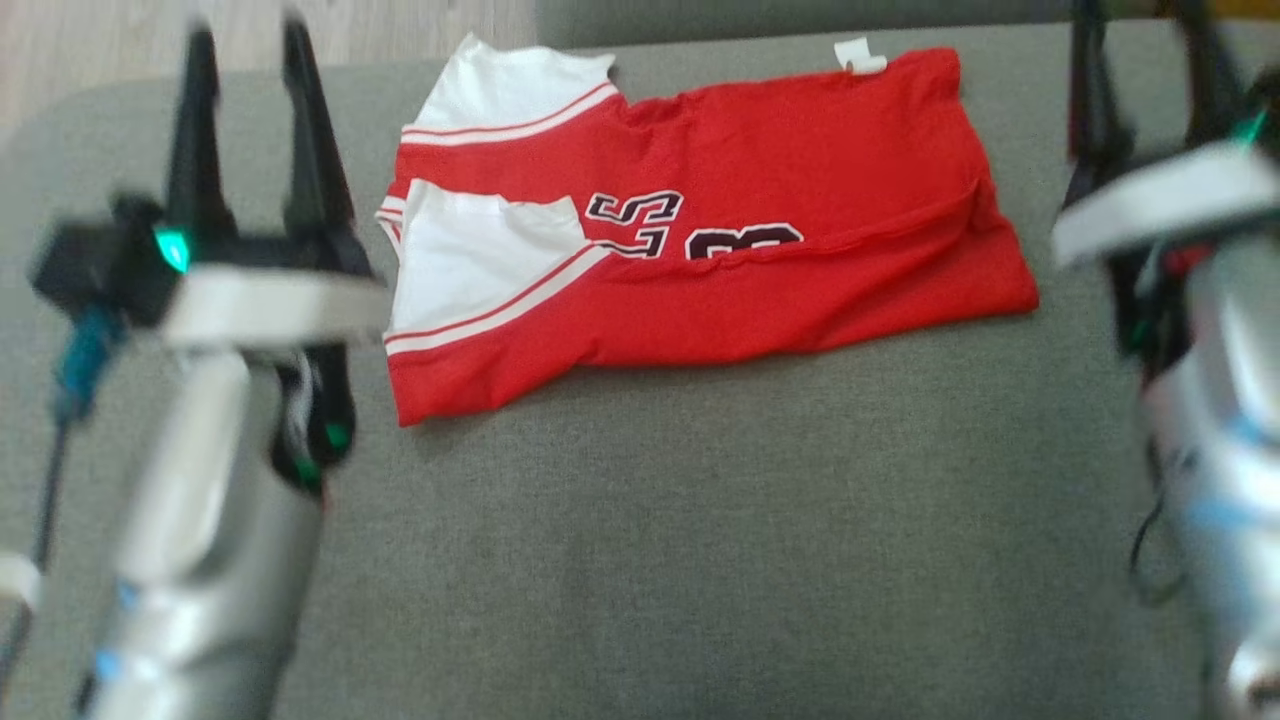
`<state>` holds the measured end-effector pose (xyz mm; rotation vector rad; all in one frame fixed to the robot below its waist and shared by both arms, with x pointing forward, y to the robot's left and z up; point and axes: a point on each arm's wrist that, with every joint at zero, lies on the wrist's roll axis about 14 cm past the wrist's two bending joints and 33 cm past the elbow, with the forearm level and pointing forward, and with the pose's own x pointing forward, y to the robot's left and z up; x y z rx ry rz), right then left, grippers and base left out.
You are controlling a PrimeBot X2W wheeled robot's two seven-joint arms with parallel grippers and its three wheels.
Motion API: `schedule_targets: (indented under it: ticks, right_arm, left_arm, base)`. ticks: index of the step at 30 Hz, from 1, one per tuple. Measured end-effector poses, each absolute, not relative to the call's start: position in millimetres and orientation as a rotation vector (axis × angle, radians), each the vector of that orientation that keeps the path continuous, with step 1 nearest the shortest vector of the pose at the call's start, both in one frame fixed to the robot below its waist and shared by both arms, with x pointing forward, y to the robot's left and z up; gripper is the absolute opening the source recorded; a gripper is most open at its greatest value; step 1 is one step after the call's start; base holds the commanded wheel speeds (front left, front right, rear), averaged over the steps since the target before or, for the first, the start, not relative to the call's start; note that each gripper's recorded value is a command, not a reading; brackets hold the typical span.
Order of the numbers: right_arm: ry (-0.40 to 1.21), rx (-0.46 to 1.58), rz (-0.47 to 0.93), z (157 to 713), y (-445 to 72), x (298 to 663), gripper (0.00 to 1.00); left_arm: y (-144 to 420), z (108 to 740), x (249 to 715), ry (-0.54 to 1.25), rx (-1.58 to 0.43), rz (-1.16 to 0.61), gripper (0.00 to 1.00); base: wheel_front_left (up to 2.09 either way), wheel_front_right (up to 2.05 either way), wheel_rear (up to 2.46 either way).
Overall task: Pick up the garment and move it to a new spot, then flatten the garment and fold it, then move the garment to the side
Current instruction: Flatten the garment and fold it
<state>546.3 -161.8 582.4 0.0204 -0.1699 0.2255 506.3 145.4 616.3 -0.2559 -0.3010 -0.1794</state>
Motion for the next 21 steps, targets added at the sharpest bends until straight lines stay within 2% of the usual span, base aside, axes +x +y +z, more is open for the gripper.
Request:
schedule_targets:
  ticks: [6, 15, 21]
  right_arm:
    - [-0.12, 0.091, 0.175, 537.9, -155.0, 487.7, 1.0]
    - [-0.058, 0.094, 0.087, 501.5, -170.6, 423.0, 1.0]
    - [-0.045, 0.15, 0.07, 494.1, -173.9, 412.7, 1.0]
  left_arm:
    - [143.7, 584.3, 462.7, -0.252, -0.281, -0.136, 1.0]
    - [150.5, 521.1, 417.0, -0.108, -0.331, -0.055, 1.0]
    - [151.7, 504.4, 414.3, -0.066, -0.338, -0.052, 1.0]
  base:
    - [0.0, 0.0, 0.0]
    - [0.0, 0.0, 0.0]
    - [0.0, 0.0, 0.0]
